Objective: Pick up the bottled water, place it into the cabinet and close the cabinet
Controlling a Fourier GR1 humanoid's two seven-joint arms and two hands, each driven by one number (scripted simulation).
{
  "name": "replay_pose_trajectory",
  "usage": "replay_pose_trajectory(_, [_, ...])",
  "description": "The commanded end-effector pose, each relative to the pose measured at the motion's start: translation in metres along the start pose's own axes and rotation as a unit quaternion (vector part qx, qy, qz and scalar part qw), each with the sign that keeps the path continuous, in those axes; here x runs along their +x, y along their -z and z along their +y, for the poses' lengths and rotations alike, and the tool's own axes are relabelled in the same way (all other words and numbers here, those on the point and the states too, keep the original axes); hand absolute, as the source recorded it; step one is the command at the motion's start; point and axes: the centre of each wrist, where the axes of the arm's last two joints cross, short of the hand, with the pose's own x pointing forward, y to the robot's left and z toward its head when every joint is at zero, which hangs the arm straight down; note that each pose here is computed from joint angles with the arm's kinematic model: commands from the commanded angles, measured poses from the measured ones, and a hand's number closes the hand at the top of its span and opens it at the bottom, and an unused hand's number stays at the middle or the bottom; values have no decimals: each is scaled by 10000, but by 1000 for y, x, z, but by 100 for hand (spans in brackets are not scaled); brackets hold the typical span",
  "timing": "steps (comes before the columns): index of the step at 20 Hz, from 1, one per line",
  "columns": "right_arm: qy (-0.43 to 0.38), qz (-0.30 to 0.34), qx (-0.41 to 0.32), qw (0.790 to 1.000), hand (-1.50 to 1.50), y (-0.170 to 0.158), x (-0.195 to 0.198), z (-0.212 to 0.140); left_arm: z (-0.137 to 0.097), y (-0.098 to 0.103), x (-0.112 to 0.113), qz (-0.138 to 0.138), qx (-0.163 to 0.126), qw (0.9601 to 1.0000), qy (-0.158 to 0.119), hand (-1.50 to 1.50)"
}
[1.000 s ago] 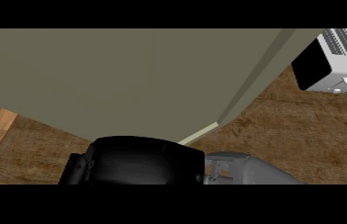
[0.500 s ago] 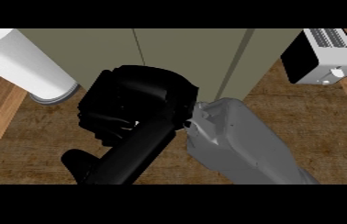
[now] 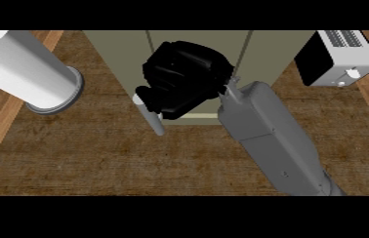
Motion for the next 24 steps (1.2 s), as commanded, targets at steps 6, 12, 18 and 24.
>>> replay_pose_trajectory(6, [-755,-519,-486,9946,150,-3,6,-40,-1,-5,9,-78,-183,9997,-143,-150])
replay_pose_trajectory(12, [-1011,-1062,-779,9861,-150,5,40,-43,-2,1,4,-82,-147,9997,-165,-150])
replay_pose_trajectory(18, [-1351,-1324,-1136,9753,-150,6,69,-39,-6,0,-1,-15,-224,9997,-113,-150])
replay_pose_trajectory(24, [-1345,-1397,-1317,9721,-150,13,73,-37,-16,16,-5,0,-460,9988,-186,-150])
